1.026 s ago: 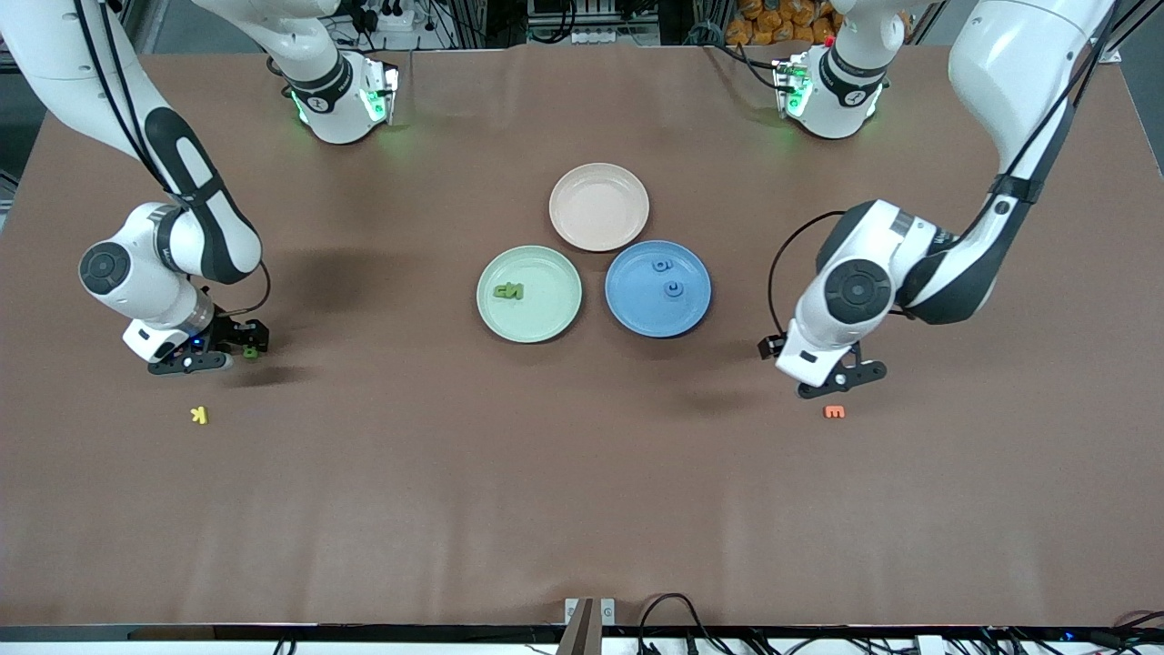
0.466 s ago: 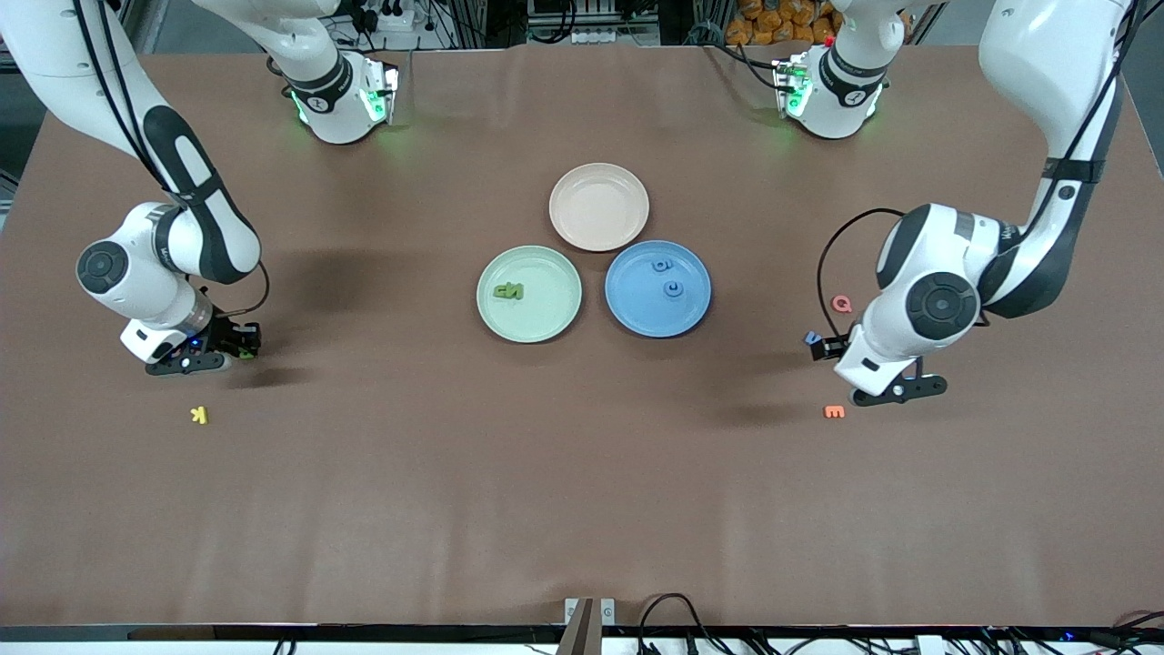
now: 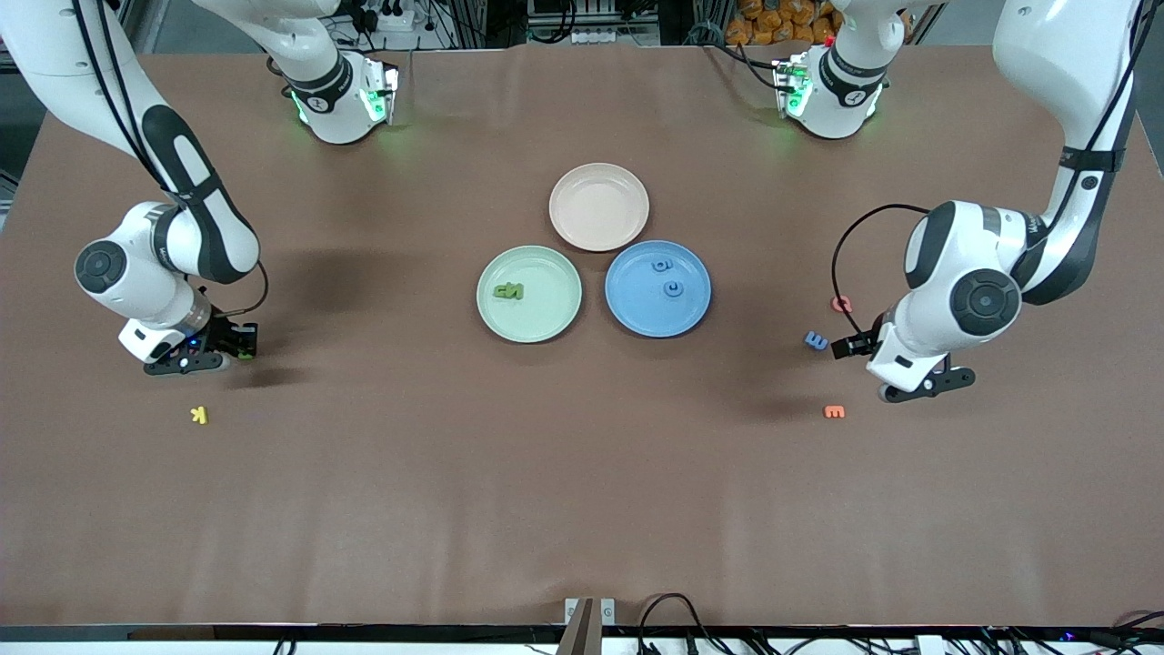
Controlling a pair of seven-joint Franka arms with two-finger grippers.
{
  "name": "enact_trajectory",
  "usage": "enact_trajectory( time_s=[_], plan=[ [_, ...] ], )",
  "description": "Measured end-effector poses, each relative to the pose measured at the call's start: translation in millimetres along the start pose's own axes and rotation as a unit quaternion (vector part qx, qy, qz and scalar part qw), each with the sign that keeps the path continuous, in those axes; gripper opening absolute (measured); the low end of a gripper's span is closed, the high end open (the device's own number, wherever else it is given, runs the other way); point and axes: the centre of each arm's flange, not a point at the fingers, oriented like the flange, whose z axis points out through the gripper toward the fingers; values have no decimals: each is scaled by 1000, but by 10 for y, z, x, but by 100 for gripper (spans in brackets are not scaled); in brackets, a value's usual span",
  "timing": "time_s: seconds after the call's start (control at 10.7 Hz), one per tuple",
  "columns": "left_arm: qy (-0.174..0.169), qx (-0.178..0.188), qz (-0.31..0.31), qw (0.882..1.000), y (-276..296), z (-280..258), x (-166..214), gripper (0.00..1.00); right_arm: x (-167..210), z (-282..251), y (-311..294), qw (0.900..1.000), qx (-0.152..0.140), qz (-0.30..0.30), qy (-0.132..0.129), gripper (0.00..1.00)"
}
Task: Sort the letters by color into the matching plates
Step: 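Grasp the green B with the right gripper while the left gripper withdraws, then carry the green B to the green plate while the left gripper descends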
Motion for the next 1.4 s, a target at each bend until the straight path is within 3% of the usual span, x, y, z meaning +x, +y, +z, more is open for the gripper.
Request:
enact_trajectory(
  time_s=[0.37,0.56,0.93,1.4],
  plan=[
    [-23,-39,-74,996,-330,-57,-143,100,90,-64,-197,1000,12,4,-6,28],
    [-24,-41,-134,990,-200,-51,-230,100,167,-134,-407,1000,21,19,-4,28],
    [-11,-54,-253,966,162,135,-409,100,275,-276,-932,998,36,58,-15,28],
    [1,-74,-324,943,277,473,-506,100,323,-487,-2175,995,36,83,-30,28]
  ],
)
